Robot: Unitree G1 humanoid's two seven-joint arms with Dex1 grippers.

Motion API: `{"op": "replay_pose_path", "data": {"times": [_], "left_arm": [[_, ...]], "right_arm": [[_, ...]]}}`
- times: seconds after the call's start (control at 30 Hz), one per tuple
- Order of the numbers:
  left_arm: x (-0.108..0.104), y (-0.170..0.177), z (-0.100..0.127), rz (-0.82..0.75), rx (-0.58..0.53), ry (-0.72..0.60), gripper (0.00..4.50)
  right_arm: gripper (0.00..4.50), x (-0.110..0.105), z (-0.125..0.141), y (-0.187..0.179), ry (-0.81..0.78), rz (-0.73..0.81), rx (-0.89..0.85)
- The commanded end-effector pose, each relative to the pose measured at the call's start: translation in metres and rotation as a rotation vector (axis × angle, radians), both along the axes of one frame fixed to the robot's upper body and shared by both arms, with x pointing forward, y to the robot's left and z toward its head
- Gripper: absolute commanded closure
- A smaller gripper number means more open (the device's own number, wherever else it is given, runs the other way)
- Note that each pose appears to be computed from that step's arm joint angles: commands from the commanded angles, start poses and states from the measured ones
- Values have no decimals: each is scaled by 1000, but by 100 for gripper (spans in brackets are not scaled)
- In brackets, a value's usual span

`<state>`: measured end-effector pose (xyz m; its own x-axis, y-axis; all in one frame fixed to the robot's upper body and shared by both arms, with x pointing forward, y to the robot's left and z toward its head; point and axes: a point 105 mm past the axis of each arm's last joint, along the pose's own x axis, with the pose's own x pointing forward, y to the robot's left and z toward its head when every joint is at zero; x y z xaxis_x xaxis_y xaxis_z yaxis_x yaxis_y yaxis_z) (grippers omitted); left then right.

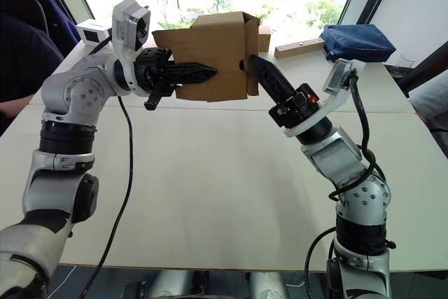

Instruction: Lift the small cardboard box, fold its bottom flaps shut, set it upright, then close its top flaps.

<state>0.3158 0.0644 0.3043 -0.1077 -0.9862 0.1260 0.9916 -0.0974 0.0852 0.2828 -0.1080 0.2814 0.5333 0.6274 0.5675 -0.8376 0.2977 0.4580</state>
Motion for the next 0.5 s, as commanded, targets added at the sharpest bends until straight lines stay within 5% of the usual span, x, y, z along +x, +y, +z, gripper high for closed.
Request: {"op": "replay_pose_path", "data": {"times": [0.03, 0.5], "left_arm": [[-5, -2, 14, -17, -23, -59, 450], [-1, -2, 17, 6, -44, -70, 450]], "right_arm": [[347, -11, 3, 13, -39, 39, -29], [347, -26, 2, 34, -40, 165, -4]]}}
